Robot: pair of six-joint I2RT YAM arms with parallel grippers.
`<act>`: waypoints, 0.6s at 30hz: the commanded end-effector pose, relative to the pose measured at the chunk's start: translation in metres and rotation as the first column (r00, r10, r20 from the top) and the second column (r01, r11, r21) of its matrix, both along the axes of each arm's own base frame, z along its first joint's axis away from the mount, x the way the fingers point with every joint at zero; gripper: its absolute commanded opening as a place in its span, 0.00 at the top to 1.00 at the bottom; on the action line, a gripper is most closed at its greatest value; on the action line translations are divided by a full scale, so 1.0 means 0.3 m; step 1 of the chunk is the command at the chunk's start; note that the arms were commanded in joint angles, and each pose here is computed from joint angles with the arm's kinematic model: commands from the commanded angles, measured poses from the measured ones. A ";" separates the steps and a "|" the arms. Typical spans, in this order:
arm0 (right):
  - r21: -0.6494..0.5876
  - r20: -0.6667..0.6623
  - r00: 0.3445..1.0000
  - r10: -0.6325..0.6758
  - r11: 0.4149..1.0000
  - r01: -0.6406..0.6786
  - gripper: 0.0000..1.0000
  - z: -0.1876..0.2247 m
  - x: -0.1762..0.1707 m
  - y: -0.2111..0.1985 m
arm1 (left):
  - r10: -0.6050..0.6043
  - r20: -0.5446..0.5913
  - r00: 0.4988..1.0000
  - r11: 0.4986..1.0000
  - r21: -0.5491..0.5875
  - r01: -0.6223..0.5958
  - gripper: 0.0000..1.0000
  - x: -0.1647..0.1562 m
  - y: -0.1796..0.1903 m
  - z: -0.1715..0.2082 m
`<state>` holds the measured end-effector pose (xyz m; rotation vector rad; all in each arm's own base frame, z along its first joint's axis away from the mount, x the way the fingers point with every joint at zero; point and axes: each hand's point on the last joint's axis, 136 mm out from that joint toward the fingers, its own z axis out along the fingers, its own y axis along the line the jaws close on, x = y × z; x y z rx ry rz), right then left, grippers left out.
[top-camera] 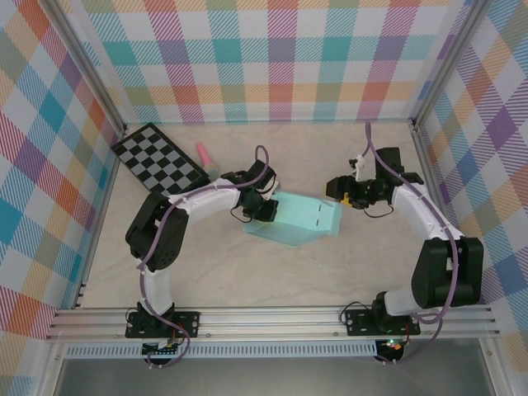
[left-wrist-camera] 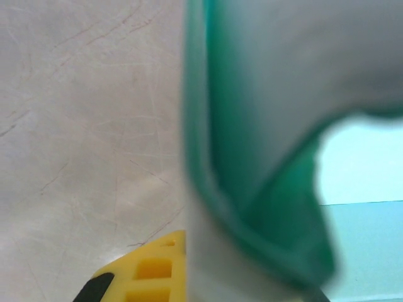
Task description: Fold the paper box
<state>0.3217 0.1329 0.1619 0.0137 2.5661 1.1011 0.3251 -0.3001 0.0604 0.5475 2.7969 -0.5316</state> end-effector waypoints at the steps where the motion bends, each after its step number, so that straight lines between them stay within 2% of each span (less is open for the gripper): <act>1: 0.117 0.063 0.998 -0.017 0.993 0.009 0.36 0.074 0.000 0.003 | 0.056 0.032 0.998 0.998 -0.002 -0.056 1.00 0.036 0.027 -0.008; 6: 0.186 0.138 0.988 -0.067 0.982 0.041 0.39 0.110 -0.020 -0.028 | 0.146 -0.058 0.988 0.979 -0.134 -0.153 1.00 0.072 0.012 -0.016; 10: 0.203 0.205 0.975 -0.088 0.978 0.046 0.39 0.130 -0.048 -0.046 | 0.110 -0.045 0.993 0.976 -0.187 -0.116 1.00 0.077 -0.008 0.019; 13: 0.124 0.189 0.958 -0.216 0.973 0.195 0.39 0.081 -0.032 -0.132 | 0.075 -0.034 0.997 0.977 -0.198 -0.080 1.00 0.073 -0.007 0.032; 15: 0.053 0.158 0.919 -0.362 0.932 0.358 0.41 0.032 -0.018 -0.241 | 0.070 -0.024 0.997 0.976 -0.203 -0.074 1.00 0.075 0.004 0.039; 17: 0.071 0.160 0.921 -0.357 0.934 0.350 0.42 0.022 -0.018 -0.260 | 0.066 -0.020 0.998 0.973 -0.218 -0.069 1.00 0.075 0.008 0.051; 18: 0.097 0.161 0.935 -0.315 0.948 0.302 0.45 0.025 -0.019 -0.242 | 0.059 -0.019 0.998 0.971 -0.230 -0.062 1.00 0.074 0.005 0.055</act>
